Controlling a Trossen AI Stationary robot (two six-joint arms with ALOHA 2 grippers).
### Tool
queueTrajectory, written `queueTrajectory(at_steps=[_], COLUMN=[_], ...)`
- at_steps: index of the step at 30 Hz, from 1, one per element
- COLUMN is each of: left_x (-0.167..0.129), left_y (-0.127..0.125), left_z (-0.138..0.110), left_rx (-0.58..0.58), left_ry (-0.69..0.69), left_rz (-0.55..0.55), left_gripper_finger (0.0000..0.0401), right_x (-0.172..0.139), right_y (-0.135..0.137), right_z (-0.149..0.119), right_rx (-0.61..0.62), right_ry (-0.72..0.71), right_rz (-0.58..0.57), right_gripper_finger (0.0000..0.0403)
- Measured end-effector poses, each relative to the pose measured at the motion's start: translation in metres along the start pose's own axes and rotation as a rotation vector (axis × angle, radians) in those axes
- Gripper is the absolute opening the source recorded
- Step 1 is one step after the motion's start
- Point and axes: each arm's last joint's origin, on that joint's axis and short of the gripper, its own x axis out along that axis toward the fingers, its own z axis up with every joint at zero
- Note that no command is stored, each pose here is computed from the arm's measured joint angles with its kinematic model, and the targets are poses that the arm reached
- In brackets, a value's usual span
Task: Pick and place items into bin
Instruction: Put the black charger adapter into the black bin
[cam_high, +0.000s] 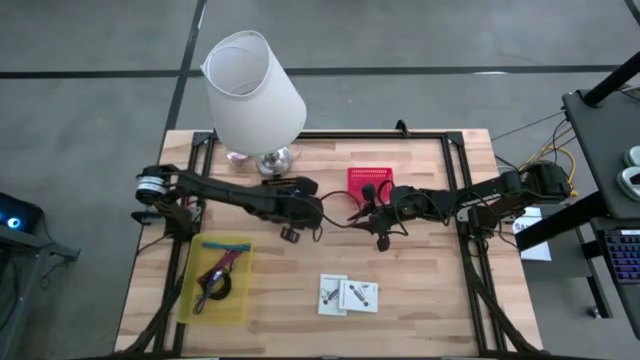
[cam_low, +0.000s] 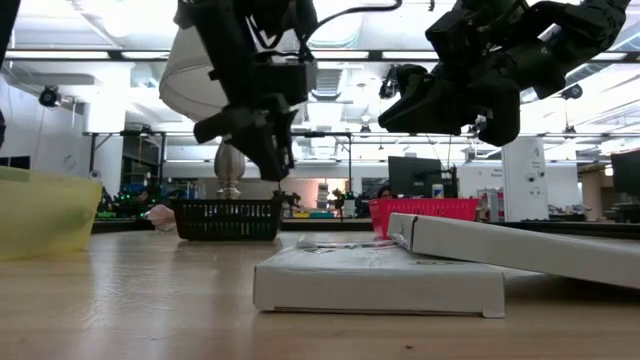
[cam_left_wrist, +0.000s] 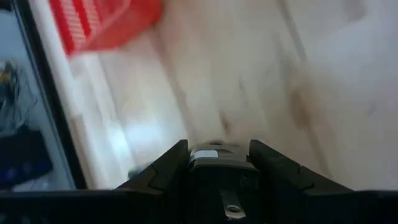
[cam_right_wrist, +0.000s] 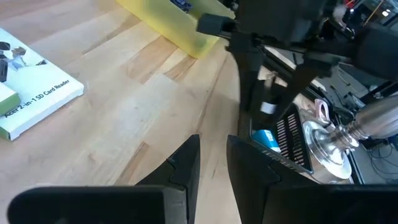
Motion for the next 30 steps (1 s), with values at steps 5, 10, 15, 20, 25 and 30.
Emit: queueTrajectory(at_steps=[5, 10, 15, 20, 25, 30], left_x=[0.0, 0.006, 0.014, 0.016, 0.016, 0.016], left_y=[0.0, 0.002, 0.0, 0.002, 0.002, 0.002], left_z=[-0.008, -0.017, -0.03, -0.035, -0.034, -0.035], left_rx=[0.02, -0.047, -0.046, -0.111, -0.124, -0.125], left_ry=[0.095, 0.137, 0.22, 0.243, 0.241, 0.241], left_rz=[0.054, 0.073, 0.101, 0.124, 0.125, 0.125], left_gripper_finger=[0.0134, 0.0134, 0.0135, 0.0153, 0.0176, 0.0183], right_x=[0.0, 0.0, 0.0, 0.0, 0.0, 0.0], right_y=[0.0, 0.0, 0.0, 0.0, 0.0, 0.0], right_z=[0.0, 0.0, 0.0, 0.0, 0.0, 0.0], right_rx=[0.0, 0.0, 0.0, 0.0, 0.0, 0.0], right_ry=[0.001, 0.002, 0.002, 0.002, 0.002, 0.003], right_rz=[0.001, 0.001, 0.001, 0.002, 0.002, 0.002], right_gripper_finger=[0.0068, 0.0068, 0.0068, 0.0068, 0.0068, 0.0068])
